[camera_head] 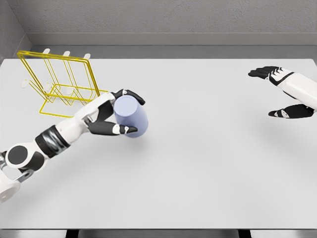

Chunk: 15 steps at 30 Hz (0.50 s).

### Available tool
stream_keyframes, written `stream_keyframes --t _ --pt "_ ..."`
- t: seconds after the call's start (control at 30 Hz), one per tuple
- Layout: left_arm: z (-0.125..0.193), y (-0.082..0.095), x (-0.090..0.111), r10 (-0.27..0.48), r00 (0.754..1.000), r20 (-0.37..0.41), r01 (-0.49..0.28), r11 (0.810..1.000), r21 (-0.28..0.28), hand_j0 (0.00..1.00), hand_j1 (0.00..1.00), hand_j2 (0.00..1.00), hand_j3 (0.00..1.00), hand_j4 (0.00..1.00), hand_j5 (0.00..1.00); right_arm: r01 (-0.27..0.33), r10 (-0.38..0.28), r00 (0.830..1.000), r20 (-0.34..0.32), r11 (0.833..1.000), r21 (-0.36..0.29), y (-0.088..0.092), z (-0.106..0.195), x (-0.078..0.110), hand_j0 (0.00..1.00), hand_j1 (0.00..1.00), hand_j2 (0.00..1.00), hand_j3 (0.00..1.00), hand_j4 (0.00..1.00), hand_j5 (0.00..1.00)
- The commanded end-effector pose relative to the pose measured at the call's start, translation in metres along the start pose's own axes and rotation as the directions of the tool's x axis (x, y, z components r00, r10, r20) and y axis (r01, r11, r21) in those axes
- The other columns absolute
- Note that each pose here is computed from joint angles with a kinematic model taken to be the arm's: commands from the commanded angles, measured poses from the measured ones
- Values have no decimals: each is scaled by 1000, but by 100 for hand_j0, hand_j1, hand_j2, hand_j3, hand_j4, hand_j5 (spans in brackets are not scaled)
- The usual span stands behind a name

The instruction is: Place the cup on the cup holder with both arms

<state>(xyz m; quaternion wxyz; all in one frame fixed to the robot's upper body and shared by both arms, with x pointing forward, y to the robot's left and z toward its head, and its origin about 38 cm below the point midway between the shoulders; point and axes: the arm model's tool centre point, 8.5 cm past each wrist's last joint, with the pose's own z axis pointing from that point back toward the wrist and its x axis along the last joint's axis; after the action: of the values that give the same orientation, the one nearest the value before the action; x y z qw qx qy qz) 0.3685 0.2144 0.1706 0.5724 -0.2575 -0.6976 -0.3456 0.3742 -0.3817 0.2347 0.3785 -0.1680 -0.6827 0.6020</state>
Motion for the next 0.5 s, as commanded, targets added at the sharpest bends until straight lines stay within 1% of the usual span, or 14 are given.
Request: stream_keyframes --t 0.0,0.2,0.23,0.47 --pt "4 4 2 4 1000 -5 -4 1000 9 53 53 53 53 53 53 6 -6 1000 2 1000 -5 -1 0 0 100 100 100 100 100 100" --pt "3 14 12 -20 1000 7 20 1000 16 53 53 53 53 53 53 5 -5 1000 0 1000 -4 -1 0 0 100 100 100 100 100 100" --pt "2 16 15 -13 1000 12 13 1000 20 53 53 53 53 53 53 5 -5 1000 0 1000 -4 -1 0 0 100 100 100 100 100 100" --pt "6 25 25 -26 999 20 26 999 32 53 53 53 53 53 53 7 -7 1000 0 1000 -4 -1 0 0 100 100 100 100 100 100"
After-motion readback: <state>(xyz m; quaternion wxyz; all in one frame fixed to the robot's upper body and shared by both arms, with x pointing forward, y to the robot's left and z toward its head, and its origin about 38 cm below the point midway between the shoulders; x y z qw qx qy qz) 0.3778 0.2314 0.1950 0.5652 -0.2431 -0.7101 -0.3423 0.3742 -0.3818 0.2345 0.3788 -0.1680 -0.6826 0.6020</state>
